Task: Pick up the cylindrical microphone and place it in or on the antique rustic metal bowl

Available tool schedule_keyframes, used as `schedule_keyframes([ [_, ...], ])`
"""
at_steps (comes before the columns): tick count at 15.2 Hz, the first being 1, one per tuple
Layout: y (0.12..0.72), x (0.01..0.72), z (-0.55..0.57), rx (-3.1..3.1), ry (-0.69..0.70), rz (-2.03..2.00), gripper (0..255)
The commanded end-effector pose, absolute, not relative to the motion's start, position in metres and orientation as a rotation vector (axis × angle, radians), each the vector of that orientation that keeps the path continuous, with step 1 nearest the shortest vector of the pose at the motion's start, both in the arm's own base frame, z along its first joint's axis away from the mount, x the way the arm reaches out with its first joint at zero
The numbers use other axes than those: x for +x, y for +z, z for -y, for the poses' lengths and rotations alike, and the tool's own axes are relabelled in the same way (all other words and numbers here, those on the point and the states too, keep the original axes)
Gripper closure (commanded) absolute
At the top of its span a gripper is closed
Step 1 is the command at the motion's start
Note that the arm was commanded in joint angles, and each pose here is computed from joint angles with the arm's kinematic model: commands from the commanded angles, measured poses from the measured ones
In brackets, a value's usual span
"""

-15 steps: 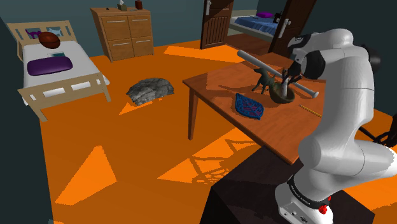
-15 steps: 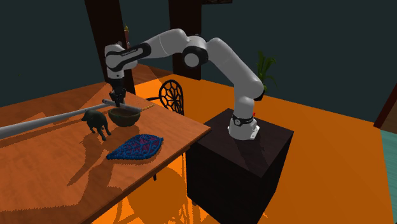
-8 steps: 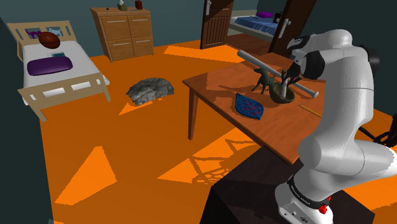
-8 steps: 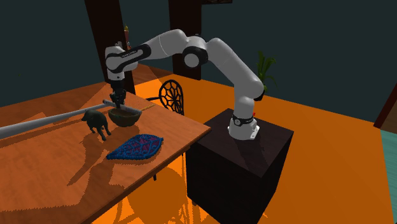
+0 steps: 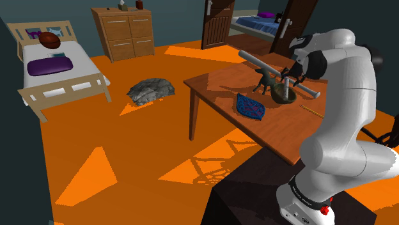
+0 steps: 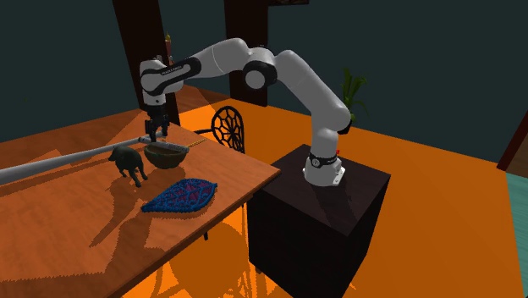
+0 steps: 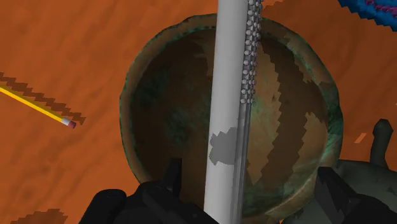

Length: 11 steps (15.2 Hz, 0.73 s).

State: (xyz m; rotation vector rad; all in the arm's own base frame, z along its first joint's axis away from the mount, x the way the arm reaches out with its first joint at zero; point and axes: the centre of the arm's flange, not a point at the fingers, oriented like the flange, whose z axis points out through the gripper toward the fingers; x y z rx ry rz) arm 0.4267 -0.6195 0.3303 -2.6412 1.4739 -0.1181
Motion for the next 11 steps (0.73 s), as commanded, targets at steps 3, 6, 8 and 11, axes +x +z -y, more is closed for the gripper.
schedule_keyframes([
  [3, 0.374, 0.422, 0.622, -2.641, -0.118, -1.474, 0],
  [6, 0.374, 0.422, 0.622, -2.641, -0.118, -1.474, 0],
  [8, 0.374, 0.422, 0.622, -2.641, -0.118, -1.474, 0],
  [11, 0.374, 0.422, 0.622, -2.641, -0.118, -1.474, 0],
])
